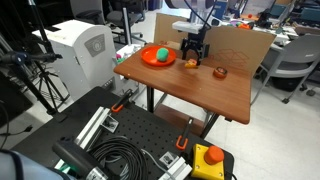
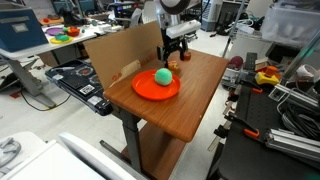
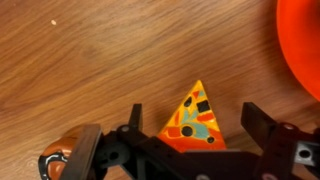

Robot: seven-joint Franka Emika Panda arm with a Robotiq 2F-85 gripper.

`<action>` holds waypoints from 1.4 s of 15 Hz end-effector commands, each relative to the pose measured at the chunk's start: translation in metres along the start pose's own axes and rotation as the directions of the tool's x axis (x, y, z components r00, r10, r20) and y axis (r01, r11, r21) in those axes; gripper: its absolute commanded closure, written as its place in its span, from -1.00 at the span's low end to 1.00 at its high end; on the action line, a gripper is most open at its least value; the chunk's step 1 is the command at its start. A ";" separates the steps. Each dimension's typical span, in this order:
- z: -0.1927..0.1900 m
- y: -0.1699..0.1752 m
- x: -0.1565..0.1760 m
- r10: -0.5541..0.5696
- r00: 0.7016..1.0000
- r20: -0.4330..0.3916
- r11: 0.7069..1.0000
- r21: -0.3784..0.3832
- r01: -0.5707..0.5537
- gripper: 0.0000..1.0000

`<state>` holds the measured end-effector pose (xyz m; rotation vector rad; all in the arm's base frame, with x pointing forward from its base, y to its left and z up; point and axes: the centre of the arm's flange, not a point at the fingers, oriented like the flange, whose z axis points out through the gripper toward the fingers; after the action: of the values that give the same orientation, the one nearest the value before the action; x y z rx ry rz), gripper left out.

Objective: Move a piece of the pizza plush toy to the right

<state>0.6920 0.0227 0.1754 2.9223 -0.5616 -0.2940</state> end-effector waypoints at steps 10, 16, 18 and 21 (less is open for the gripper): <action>-0.002 -0.011 0.032 0.063 0.998 0.028 0.998 -0.029 -0.062 0.50; -0.008 0.028 -0.043 -0.040 0.997 0.062 0.998 -0.044 0.043 0.50; -0.005 0.051 -0.067 -0.057 0.995 0.087 0.996 -0.060 0.062 0.50; -0.007 0.086 -0.081 -0.013 0.997 0.078 0.999 -0.050 0.017 0.50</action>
<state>0.6512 0.0027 0.1889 2.8651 -0.5130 -0.4595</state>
